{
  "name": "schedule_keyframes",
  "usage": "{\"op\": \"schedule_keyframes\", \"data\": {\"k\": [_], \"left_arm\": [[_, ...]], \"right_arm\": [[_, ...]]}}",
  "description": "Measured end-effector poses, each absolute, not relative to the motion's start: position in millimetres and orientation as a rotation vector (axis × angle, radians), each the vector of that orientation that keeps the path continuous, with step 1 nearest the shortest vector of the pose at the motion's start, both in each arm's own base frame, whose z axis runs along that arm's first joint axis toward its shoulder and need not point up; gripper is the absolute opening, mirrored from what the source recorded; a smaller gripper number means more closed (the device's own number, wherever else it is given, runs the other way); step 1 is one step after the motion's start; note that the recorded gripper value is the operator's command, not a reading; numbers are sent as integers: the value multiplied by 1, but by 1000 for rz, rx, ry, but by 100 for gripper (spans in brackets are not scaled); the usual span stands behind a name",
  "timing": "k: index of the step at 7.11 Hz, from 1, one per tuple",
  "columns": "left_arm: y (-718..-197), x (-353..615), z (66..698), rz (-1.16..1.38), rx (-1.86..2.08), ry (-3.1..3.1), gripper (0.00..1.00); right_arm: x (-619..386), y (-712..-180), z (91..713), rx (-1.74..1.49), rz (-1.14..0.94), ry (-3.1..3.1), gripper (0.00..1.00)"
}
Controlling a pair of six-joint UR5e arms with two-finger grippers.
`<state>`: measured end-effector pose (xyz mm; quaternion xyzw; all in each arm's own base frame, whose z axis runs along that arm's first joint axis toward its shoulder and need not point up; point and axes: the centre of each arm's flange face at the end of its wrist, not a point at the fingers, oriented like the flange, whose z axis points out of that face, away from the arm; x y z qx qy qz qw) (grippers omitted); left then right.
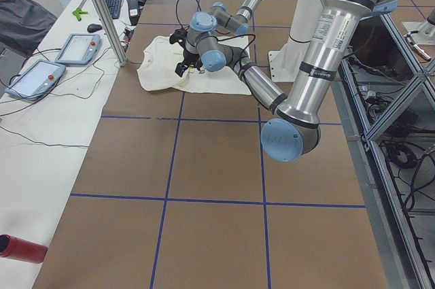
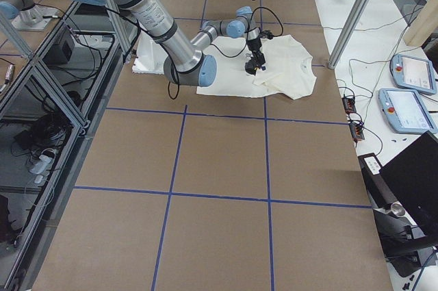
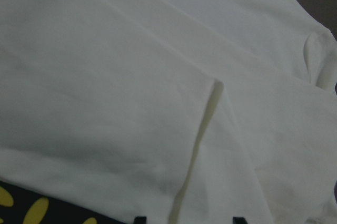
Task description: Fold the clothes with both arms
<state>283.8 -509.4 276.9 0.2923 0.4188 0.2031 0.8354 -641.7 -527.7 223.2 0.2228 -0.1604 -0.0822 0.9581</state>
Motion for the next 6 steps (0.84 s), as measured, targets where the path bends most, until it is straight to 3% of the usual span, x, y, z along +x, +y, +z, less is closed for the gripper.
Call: {"op": "schedule_keyframes", "data": {"k": [3,4,6], "left_arm": [[-509,284,277,431,620,887,100],[-509,284,277,431,620,887,100],[-509,284,277,431,620,888,100]], "right_arm": [[-643,-525,227,443,-175,-313,55],[-645,-523,227,442,-178,-313,47],[-649,-518,227,440,-186,-315,8]]}}
